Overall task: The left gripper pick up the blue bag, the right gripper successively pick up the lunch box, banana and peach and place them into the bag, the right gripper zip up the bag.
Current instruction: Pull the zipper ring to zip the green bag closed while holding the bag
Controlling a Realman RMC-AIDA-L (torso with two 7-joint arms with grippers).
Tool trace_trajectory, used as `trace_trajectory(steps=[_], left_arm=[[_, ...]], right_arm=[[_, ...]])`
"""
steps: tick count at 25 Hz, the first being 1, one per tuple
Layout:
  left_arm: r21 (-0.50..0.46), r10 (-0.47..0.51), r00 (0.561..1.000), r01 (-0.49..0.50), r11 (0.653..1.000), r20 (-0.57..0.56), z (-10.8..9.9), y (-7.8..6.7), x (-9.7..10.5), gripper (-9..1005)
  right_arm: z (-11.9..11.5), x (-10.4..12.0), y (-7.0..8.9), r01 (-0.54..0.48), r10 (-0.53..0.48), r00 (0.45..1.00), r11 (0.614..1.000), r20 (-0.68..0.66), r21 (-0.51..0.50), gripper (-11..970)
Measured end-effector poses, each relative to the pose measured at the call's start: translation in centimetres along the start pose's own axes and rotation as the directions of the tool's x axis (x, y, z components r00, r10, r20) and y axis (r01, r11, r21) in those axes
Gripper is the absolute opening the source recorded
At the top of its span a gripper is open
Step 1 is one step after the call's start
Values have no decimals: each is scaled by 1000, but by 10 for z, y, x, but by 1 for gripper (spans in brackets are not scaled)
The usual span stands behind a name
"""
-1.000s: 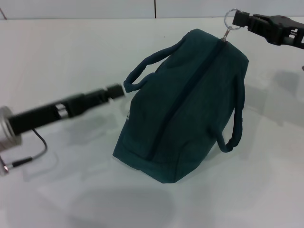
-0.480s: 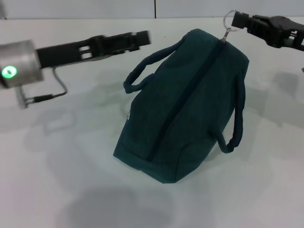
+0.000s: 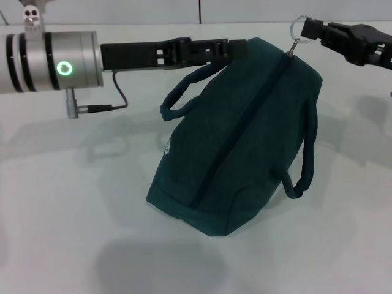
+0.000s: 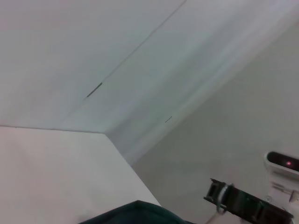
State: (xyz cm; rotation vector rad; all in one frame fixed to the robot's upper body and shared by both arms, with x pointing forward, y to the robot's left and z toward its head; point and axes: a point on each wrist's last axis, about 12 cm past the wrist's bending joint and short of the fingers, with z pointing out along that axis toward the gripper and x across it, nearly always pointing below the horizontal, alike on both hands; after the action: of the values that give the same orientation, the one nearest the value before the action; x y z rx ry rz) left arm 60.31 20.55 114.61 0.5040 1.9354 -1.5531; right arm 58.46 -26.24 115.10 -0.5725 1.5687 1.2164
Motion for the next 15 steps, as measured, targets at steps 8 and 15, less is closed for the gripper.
trace_trajectory(steps=[8,15], left_arm=[[-21,-21,999,20,1000,-41,18,0,2,782],[-34,-15,999,13,999,-47,22,1,2,665]], right_arm=[[-4,2,2,2,-2,1000,1000,17,-10,13],[-7,3,3,2,-1,1000,1000,22,-14,13]])
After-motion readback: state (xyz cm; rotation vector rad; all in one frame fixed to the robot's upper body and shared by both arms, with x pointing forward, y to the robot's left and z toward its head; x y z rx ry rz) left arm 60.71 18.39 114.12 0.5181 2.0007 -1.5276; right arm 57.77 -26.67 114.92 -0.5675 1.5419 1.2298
